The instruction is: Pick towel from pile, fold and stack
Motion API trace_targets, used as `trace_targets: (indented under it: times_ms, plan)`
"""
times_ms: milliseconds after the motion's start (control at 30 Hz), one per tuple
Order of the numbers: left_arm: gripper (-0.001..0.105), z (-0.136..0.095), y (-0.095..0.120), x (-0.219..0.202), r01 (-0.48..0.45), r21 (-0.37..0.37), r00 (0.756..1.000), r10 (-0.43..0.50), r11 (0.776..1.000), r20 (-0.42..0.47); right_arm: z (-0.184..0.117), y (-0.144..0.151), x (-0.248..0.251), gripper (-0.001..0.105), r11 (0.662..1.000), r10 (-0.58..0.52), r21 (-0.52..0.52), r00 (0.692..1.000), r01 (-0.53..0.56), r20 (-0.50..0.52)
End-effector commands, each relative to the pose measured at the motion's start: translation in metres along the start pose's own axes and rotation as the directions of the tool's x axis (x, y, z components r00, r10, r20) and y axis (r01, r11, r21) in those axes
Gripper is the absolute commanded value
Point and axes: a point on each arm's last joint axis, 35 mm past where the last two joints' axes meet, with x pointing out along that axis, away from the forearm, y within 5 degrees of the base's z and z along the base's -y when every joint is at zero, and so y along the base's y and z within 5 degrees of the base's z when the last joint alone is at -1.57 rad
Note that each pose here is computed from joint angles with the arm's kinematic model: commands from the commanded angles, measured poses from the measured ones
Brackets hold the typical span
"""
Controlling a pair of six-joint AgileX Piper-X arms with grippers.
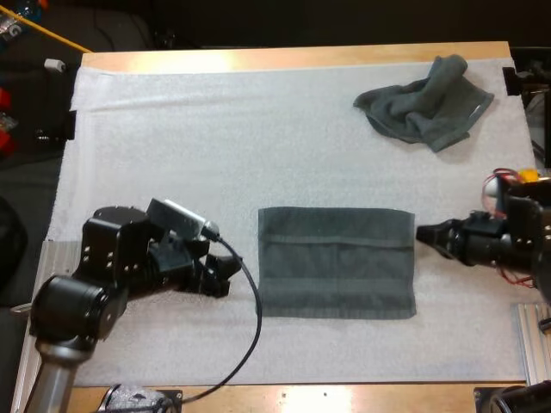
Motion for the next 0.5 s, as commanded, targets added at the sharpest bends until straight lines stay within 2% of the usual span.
trace_targets:
  times_ms: [0, 133, 233, 467]
  plan:
    - [0.06, -0.002, -0.002, -0.005, -0.007, 0.003, 1.0, 0.007, 1.0, -0.001, -0.002, 0.007, 0.001, 0.0, 0.999, -0.003, -0.041, 1.0, 0.003, -0.015]
    - [0.06, -0.005, -0.003, -0.007, -0.006, 0.005, 1.0, 0.006, 1.0, 0.002, -0.008, 0.026, 0.014, 0.0, 0.989, -0.081, -0.131, 0.995, 0.074, -0.051]
    - [0.06, -0.005, -0.002, -0.007, -0.007, 0.002, 1.0, 0.007, 1.0, -0.004, -0.011, 0.034, 0.031, 0.0, 0.985, -0.097, -0.153, 0.989, 0.08, -0.108]
    - [0.06, -0.007, -0.002, -0.006, -0.011, -0.008, 1.0, 0.011, 1.0, -0.022, -0.009, 0.03, 0.086, 0.0, 0.989, -0.12, -0.114, 0.965, 0.095, -0.233]
